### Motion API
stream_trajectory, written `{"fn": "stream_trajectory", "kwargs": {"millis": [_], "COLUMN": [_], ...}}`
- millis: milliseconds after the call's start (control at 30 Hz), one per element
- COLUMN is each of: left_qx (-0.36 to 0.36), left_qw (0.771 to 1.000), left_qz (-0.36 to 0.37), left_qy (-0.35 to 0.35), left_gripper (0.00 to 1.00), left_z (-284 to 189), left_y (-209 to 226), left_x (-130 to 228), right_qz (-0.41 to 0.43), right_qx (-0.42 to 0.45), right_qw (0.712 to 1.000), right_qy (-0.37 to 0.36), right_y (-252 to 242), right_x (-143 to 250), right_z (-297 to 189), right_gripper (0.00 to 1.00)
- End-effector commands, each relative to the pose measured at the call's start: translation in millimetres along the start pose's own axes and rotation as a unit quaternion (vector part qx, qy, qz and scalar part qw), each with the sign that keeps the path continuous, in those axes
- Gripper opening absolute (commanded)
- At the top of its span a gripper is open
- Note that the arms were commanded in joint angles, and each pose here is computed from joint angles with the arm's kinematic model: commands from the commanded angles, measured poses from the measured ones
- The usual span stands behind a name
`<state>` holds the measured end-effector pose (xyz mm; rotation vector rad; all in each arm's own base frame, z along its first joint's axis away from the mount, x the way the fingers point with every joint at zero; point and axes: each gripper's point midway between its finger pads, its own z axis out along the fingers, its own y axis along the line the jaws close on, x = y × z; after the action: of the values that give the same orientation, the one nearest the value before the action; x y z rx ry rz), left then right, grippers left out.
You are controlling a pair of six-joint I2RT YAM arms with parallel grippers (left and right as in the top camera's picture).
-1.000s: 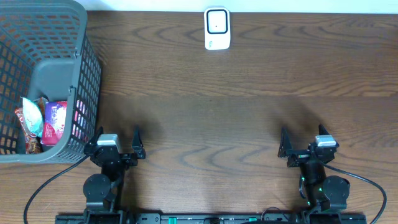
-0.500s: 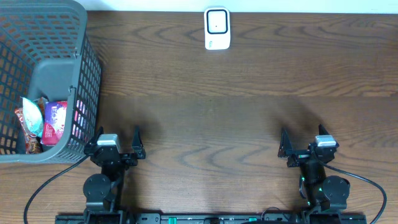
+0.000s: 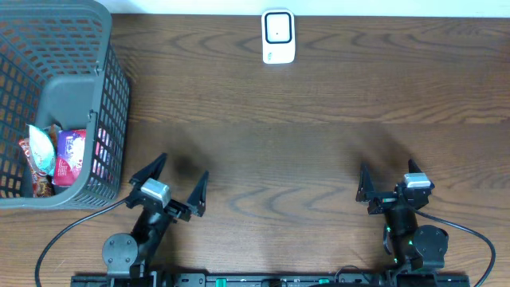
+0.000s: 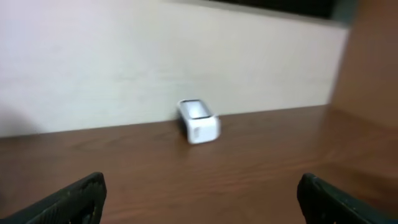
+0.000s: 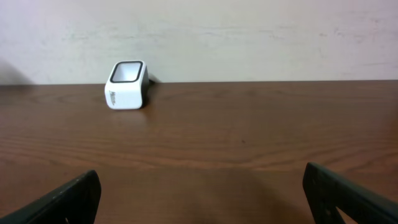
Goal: Scan the item barcode
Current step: 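Move the left gripper over the basket and reach down inside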
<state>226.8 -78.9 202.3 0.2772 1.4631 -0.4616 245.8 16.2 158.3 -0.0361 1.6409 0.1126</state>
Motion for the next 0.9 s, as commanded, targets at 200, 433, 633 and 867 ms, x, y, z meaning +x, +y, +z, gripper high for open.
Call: {"fn": "stream_trajectory", "kwargs": {"millis": [200,433,633,867], "left_qx": [0.038,0.004,0.003,0.031], "left_qw": [0.997,1.000,0.987,0.985], "left_qz": [0.009,-0.006,-0.037,-0.033], "left_qy": [-0.073,0.013,0.159,0.166], "left_gripper": [0.98,0.98,0.98,0.98], "left_z": [-9.8,15.6,56.4,93.2], "left_y": [-26.0,-11.7,3.7,9.5], "left_x": [-89.0,-122.0,-123.6,-151.0], "right_qz": [0.007,0.007,0.007,0.007], "right_qx": [0.006,0.006,0.006,0.006], "right_qw": [1.000,1.000,1.000,1.000], "right_qy": [0.001,0.001,0.001,0.001], "right_y": [-2.4,-2.4,-2.4,-2.4], "right_x": [0.8,0.8,0.8,0.8], "right_z": [-0.2,-0.2,-0.2,-0.2], "right_gripper": [0.99,0.99,0.99,0.99]}}
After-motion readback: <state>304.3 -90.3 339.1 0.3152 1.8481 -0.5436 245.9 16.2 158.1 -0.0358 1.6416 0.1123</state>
